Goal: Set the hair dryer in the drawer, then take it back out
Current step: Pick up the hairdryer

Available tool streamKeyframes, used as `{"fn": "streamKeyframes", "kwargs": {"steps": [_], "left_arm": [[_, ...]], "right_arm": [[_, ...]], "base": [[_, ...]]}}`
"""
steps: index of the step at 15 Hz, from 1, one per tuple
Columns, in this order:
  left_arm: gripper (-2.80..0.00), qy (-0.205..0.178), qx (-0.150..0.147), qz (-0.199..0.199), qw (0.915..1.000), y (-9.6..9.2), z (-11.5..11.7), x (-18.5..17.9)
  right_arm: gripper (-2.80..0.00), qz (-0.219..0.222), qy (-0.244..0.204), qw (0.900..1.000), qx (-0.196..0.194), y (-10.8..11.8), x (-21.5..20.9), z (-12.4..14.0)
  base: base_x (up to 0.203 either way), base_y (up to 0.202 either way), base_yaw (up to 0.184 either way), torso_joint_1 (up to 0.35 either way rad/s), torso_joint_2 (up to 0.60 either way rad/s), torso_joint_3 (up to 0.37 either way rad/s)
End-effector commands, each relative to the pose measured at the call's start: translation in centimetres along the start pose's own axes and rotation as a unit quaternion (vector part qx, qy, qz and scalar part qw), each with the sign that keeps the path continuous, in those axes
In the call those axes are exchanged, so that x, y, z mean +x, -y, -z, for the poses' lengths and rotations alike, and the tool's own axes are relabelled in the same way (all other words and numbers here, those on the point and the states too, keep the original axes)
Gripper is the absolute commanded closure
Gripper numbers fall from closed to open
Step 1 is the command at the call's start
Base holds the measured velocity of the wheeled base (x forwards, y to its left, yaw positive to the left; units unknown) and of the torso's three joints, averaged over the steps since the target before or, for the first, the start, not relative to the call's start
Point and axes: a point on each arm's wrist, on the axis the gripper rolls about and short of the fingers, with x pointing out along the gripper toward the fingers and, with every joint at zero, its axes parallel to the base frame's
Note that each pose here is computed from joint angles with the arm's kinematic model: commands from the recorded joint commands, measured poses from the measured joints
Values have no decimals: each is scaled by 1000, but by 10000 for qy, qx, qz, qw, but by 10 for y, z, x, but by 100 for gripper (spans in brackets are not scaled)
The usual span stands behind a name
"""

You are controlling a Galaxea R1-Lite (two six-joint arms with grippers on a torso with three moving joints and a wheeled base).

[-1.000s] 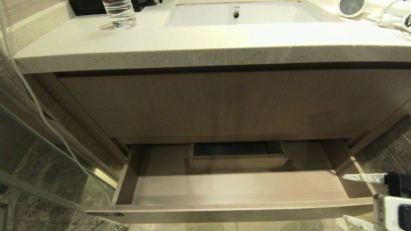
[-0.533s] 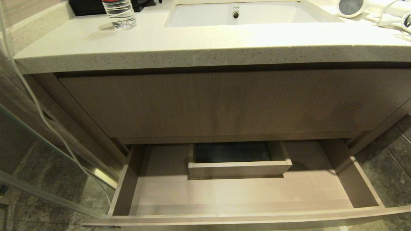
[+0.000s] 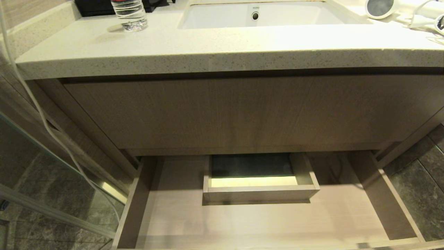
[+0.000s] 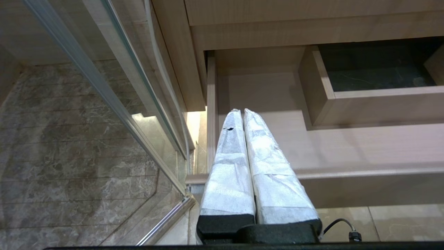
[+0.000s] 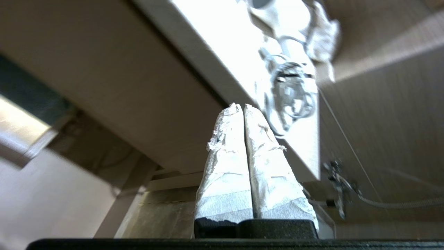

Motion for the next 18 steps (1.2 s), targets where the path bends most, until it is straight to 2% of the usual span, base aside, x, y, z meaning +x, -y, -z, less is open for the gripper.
{"fn": "streamKeyframes", "kwargs": {"steps": [1,3,5,6,7,9,11,12,14,15,16,18], "left_arm": [[0,-2,0,0,10000,0,0,0],[0,-2,0,0,10000,0,0,0],[0,-2,0,0,10000,0,0,0],[0,-2,0,0,10000,0,0,0],[0,-2,0,0,10000,0,0,0],[0,-2,0,0,10000,0,0,0],[0,-2,0,0,10000,0,0,0],[0,-2,0,0,10000,0,0,0],[0,-2,0,0,10000,0,0,0],[0,-2,0,0,10000,0,0,0],[0,-2,0,0,10000,0,0,0],[0,-2,0,0,10000,0,0,0]], "right_arm": [[0,-52,-415,9990,129,5,45,2],[0,92,-702,9970,303,7,37,4],[0,-32,-916,9932,720,-3,-11,9],[0,-203,-1105,9893,931,-16,-42,15],[0,-372,-1298,9851,1066,-33,-72,25],[0,-623,-1777,9729,1340,-83,-115,60],[0,-883,-2277,9495,1969,-140,-134,101],[0,-962,-2350,9389,2322,-163,-137,118],[0,-819,-1832,9218,3316,-198,-141,143],[0,-813,-1593,9168,3569,-210,-137,151],[0,-723,-1262,9157,3747,-220,-127,158],[0,-244,-380,9188,3920,-230,-110,165]], "base": [[0,0,0,0,0,0],[0,0,0,0,0,0],[0,0,0,0,0,0],[0,0,0,0,0,0],[0,0,0,0,0,0],[0,0,0,0,0,0],[0,0,0,0,0,0],[0,0,0,0,0,0],[0,0,0,0,0,0],[0,0,0,0,0,0],[0,0,0,0,0,0],[0,0,0,0,0,0]]}}
